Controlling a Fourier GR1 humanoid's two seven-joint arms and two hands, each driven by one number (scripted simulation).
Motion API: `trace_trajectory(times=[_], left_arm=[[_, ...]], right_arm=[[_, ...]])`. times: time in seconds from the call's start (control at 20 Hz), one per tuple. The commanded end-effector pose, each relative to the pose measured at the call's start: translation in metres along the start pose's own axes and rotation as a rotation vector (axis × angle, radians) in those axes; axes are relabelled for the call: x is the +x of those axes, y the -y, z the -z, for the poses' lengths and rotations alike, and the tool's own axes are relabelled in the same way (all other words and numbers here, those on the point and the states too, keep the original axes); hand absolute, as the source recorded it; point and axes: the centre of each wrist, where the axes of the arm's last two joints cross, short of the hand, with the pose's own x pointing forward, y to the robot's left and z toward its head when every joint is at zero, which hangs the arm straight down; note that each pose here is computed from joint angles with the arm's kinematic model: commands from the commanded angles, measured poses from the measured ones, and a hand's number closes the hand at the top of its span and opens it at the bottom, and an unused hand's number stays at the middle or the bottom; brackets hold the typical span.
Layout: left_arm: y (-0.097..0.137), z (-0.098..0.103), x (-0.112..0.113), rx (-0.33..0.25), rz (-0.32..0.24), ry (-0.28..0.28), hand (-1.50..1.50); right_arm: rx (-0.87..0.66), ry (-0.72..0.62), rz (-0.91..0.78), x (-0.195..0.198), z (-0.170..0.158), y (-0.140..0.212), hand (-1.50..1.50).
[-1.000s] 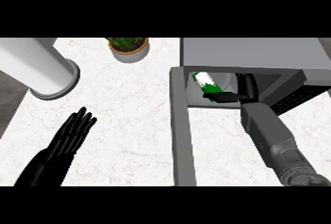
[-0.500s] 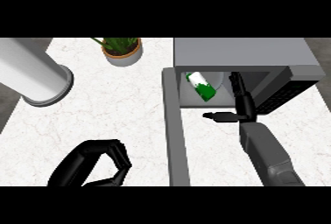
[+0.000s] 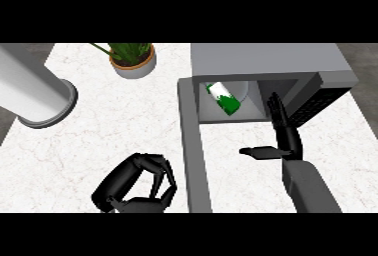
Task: Pick up the milk, place it into the microwave and close the microwave
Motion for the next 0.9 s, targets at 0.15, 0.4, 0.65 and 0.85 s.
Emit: trace_trajectory(times=[0.15, 0.4, 0.65, 0.85], left_arm=[[0.029, 0.013, -0.027, -0.146, -0.010, -0.052, 1.50], [0.063, 0.043, -0.028, -0.249, -0.032, -0.056, 1.50], [0.111, 0.053, -0.033, -0.303, 0.063, -0.059, 1.50], [0.133, 0.069, -0.033, -0.231, 0.089, -0.048, 1.50]], right_arm=[[-0.005, 0.049, -0.006, 0.028, -0.043, 0.022, -1.50], [-0.019, 0.050, -0.010, 0.064, -0.068, 0.041, -1.50], [-0.047, 0.079, -0.026, 0.106, -0.086, 0.062, -1.50], [0.006, 0.101, 0.014, 0.126, -0.097, 0.074, -1.50]])
